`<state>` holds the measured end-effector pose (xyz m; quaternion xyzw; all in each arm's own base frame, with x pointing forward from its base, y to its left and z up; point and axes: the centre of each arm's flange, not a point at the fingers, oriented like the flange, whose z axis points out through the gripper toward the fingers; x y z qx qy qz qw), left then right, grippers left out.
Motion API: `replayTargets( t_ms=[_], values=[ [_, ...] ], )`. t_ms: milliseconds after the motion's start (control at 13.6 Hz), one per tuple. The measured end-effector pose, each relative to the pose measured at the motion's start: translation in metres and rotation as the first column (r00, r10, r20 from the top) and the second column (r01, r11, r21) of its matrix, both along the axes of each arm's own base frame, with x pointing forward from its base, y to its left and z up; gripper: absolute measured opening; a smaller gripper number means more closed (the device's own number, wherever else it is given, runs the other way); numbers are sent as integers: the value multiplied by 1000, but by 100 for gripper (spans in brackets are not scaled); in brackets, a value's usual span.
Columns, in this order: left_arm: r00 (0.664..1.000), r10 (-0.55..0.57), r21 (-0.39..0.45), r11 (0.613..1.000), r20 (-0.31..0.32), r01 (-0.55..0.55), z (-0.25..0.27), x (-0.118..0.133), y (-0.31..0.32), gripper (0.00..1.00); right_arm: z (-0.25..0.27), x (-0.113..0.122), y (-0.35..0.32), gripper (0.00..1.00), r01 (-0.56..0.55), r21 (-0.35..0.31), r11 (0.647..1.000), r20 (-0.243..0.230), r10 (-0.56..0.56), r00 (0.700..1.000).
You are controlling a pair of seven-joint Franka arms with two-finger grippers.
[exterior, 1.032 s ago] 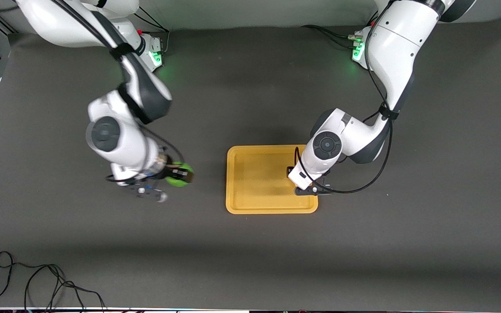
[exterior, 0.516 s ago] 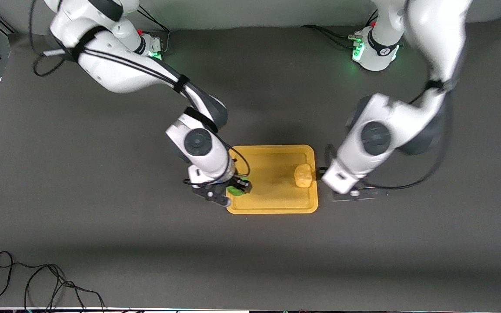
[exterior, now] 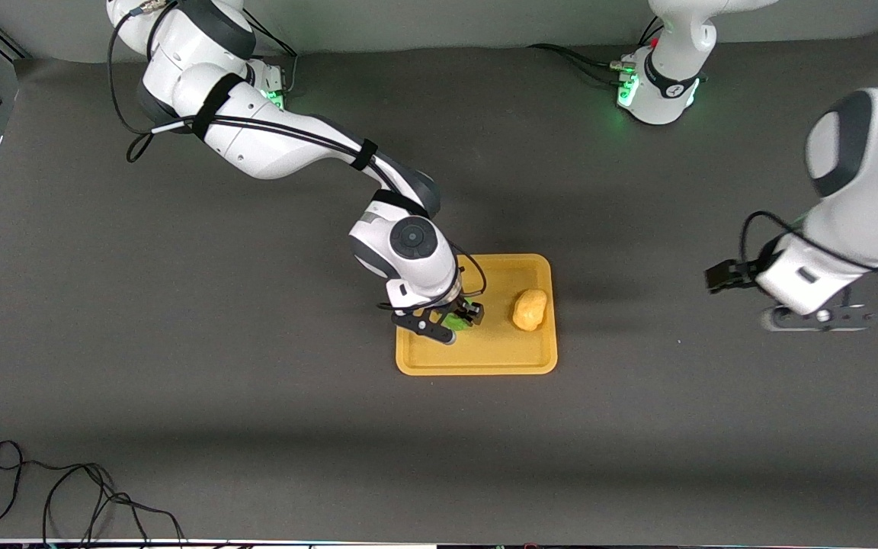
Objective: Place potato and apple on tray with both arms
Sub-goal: 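Lower the apple onto the tray while the left gripper withdraws, then open the right gripper and lift it away from the apple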
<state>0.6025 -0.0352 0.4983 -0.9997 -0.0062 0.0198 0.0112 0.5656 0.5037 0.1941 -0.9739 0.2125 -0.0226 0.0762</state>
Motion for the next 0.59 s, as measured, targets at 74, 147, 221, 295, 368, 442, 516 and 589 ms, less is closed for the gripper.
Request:
replayTargets(
  t_ms=[74, 147, 221, 295, 368, 442, 516, 589],
  values=[
    [1000, 10, 3, 1000, 14, -10, 11, -4, 17, 100, -2, 0, 0, 74, -1, -1, 1000, -2, 1, 1000],
    [1000, 10, 6, 1000, 25, -10, 21, -7, 30, 100, -3, -1, 0, 74, -1, -2, 1000, -4, 1, 1000],
    [1000, 7, 9, 1000, 25, -7, 30, -12, 39, 100, -4, -1, 0, 81, -1, -3, 1000, -5, 1, 1000],
    [999, 5, 12, 1000, 32, -5, 40, -17, 41, 100, -5, -1, 0, 91, -2, -3, 1000, -6, 2, 1000],
    [999, 2, 15, 1000, 47, -3, 51, -22, 39, 100, -4, -1, 0, 100, -2, -3, 1000, -4, 2, 1000],
    [998, -2, 18, 1000, 63, 1, 62, -26, 36, 100, 0, 1, 0, 100, 0, -12, 1000, -5, 0, 1000],
    [997, -6, 19, 1000, 72, 4, 73, -30, 32, 100, 9, 5, -1, 100, 6, -29, 1000, -8, -6, 1000],
    [997, -7, 19, 1000, 80, 6, 82, -33, 30, 100, 28, 12, -4, 100, 15, -39, 999, 1, -15, 1000]
  ],
)
